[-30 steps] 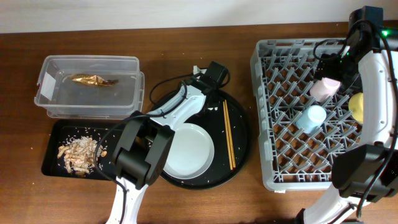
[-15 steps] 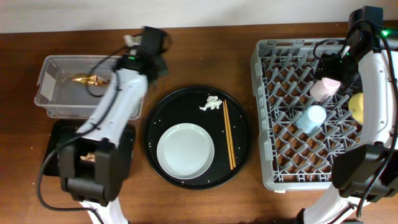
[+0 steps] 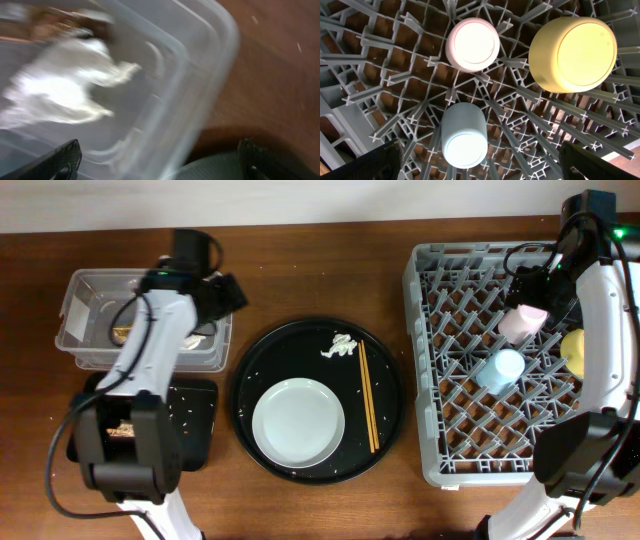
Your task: Sort waste into correct bins and load items into the dishwasher rack
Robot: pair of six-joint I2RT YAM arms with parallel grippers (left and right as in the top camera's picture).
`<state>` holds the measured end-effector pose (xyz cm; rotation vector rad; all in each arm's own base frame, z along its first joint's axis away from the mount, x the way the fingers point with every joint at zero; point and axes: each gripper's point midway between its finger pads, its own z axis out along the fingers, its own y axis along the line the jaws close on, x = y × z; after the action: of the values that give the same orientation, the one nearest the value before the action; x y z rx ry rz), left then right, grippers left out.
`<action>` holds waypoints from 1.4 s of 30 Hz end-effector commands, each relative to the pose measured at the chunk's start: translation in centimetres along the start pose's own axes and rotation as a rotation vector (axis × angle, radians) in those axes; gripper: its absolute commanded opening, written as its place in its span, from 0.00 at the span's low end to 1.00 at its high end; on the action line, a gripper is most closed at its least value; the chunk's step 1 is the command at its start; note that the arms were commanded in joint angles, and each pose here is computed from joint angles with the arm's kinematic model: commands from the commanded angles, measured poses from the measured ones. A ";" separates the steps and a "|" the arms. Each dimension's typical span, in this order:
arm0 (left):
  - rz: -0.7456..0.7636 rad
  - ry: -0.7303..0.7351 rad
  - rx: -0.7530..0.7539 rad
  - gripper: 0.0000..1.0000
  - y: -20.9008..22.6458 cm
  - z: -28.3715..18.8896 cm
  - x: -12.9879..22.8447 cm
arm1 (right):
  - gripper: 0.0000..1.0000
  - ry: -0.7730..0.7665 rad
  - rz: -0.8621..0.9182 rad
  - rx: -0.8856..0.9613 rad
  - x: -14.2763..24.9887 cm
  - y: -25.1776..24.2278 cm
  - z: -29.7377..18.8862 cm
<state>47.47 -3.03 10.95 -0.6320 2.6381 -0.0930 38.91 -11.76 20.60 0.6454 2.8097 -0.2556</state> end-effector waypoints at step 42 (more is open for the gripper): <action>0.227 -0.095 -0.104 0.01 -3.7 6.5 1.6 | 0.98 -0.001 0.011 0.013 -0.1 -0.3 0.1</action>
<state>50.56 -9.64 5.83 -0.2794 2.5980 0.0799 38.91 -11.76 20.60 0.6454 2.8097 -0.2556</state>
